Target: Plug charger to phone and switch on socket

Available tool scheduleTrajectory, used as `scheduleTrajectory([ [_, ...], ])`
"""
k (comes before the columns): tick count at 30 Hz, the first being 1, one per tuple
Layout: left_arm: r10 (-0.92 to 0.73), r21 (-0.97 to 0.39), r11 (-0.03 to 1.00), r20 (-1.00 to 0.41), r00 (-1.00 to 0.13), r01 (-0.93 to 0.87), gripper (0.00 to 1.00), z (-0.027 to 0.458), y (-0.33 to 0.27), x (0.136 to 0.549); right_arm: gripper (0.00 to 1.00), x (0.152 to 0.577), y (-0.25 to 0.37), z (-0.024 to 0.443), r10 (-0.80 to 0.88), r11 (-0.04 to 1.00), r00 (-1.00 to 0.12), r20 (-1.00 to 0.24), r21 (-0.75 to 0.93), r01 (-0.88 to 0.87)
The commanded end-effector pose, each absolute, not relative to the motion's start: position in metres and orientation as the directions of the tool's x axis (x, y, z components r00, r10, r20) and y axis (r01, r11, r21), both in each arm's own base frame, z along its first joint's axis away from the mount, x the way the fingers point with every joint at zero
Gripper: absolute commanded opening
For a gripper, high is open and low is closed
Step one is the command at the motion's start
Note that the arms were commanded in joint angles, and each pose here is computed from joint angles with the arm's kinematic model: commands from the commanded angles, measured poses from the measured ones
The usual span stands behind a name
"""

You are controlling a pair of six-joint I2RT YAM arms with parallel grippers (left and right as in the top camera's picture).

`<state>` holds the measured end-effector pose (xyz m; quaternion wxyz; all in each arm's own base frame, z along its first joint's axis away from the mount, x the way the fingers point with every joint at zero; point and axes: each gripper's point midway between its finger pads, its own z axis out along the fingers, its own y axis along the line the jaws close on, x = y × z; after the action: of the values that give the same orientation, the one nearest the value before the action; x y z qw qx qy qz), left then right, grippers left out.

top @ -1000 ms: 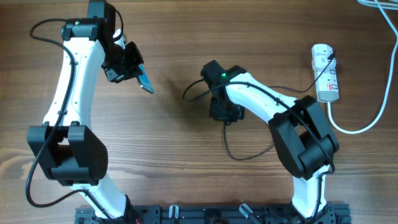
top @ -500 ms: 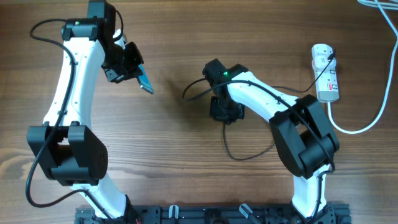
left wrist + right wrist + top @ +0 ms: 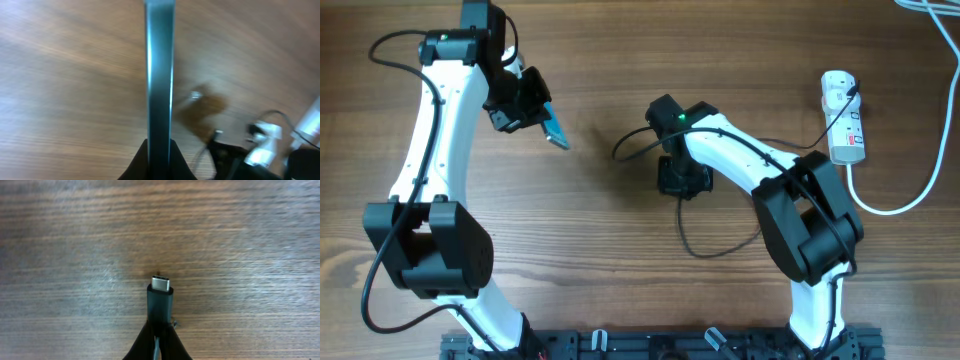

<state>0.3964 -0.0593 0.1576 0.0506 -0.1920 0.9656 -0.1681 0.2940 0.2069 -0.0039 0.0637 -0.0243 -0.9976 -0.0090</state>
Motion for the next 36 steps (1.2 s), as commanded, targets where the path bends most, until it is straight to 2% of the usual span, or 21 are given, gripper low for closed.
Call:
scheduleTrajectory([
  [1, -0.210, -0.631, 0.768, -0.092, -0.973, -0.107, 0.04, 0.194, -0.112, 0.408, 0.04, 0.293, 0.222, 0.015, -0.037, 0.995, -0.987, 0.156, 0.093, -0.023],
  [2, -0.190, -0.705, 0.708, -0.130, -0.973, -0.044, 0.04, 0.207, -0.125, 0.416, 0.04, 0.294, 0.224, 0.035, -0.060, 0.992, -0.989, 0.132, 0.115, -0.044],
  [6, -0.128, -0.846, 0.520, -0.216, -0.968, 0.120, 0.04, 0.247, -0.156, 0.424, 0.04, 0.287, 0.234, 0.098, -0.151, 0.960, -0.988, 0.031, 0.243, -0.139],
  [9, -0.052, -0.891, 0.383, -0.285, -0.957, 0.245, 0.04, 0.272, -0.179, 0.416, 0.04, 0.281, 0.241, 0.149, -0.173, 0.920, -0.982, -0.081, 0.342, -0.190],
  [11, -0.011, -0.894, 0.342, -0.312, -0.950, 0.290, 0.04, 0.278, -0.192, 0.410, 0.04, 0.276, 0.243, 0.180, -0.174, 0.892, -0.973, -0.155, 0.394, -0.222],
  [15, 0.053, -0.886, 0.322, -0.336, -0.940, 0.335, 0.04, 0.279, -0.220, 0.399, 0.04, 0.260, 0.244, 0.223, -0.203, 0.852, -0.937, -0.283, 0.420, -0.312],
  [21, 0.111, -0.869, 0.294, -0.383, -0.917, 0.398, 0.04, 0.282, -0.244, 0.389, 0.04, 0.265, 0.238, 0.227, -0.140, 0.880, -0.945, -0.295, 0.401, -0.255],
  [25, 0.124, -0.827, 0.375, -0.404, -0.906, 0.420, 0.04, 0.268, -0.247, 0.392, 0.04, 0.275, 0.246, 0.233, -0.130, 0.864, -0.930, -0.343, 0.421, -0.276],
  [27, 0.126, -0.825, 0.378, -0.405, -0.906, 0.421, 0.04, 0.267, -0.248, 0.392, 0.04, 0.278, 0.248, 0.236, -0.124, 0.860, -0.925, -0.359, 0.427, -0.281],
  [36, 0.136, -0.817, 0.389, -0.405, -0.904, 0.425, 0.04, 0.265, -0.252, 0.390, 0.05, 0.284, 0.251, 0.225, -0.016, 0.878, -0.957, -0.291, 0.454, -0.152],
])
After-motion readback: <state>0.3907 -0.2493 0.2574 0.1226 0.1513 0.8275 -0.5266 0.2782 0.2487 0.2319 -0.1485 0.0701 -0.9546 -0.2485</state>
